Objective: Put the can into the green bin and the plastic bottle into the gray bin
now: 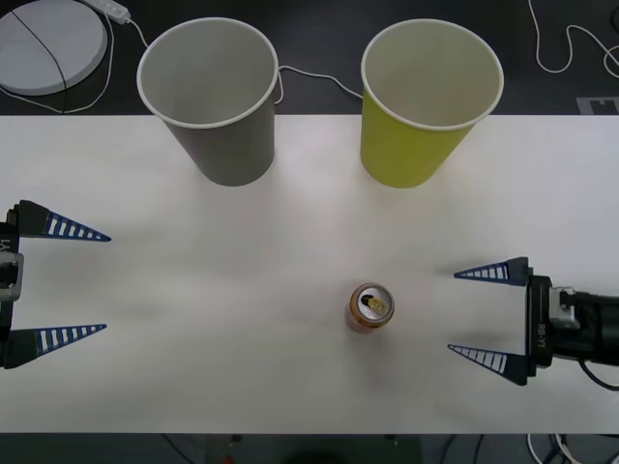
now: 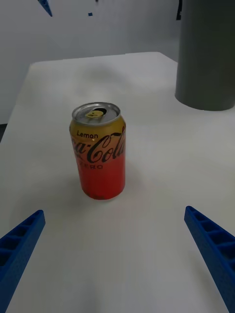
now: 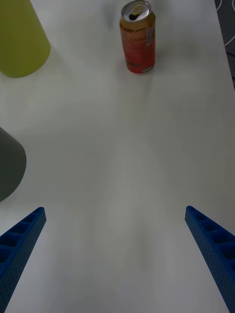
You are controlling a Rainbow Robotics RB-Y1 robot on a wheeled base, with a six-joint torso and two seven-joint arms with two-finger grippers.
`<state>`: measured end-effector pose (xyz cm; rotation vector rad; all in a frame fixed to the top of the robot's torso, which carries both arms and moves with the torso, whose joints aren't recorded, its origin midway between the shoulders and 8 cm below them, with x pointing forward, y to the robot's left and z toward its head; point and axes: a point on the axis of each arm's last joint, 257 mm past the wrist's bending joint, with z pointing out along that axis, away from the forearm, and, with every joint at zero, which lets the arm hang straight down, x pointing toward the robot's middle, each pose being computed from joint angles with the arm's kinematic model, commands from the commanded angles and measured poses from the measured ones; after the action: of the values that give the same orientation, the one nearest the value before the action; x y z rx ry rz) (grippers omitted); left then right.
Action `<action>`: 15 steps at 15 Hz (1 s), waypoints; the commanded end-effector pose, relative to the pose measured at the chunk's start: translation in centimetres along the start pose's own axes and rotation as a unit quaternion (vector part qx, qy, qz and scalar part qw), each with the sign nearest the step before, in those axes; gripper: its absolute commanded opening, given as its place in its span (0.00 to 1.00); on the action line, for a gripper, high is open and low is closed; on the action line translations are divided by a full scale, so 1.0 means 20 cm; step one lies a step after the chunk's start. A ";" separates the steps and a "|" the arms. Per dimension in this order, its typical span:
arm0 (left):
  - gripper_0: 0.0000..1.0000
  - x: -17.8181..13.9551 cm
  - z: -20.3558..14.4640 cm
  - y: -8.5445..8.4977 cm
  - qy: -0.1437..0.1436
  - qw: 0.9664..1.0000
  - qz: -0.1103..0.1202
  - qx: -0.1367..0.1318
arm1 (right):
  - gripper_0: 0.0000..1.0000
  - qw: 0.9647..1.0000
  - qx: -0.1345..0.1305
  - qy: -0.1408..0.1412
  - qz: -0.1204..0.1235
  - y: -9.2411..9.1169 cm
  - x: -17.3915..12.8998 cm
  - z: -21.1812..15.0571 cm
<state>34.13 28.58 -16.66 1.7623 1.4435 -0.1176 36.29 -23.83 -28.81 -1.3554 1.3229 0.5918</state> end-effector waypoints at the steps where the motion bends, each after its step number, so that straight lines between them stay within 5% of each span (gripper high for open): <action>1: 1.00 0.00 0.00 0.00 0.000 1.000 0.000 0.000 | 1.00 1.000 -0.005 -0.023 0.014 0.01 0.01 0.08; 5: 1.00 0.00 0.00 0.00 0.000 1.000 0.000 0.000 | 1.00 0.998 -0.016 -0.052 0.029 0.05 -0.01 0.22; 15: 1.00 0.00 0.00 0.00 0.000 1.000 0.000 0.000 | 1.00 0.998 -0.007 -0.055 0.018 0.06 -0.01 0.51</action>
<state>34.13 28.58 -16.66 1.7623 1.4435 -0.1176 38.28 -14.57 -31.78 -1.2941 1.2584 0.6942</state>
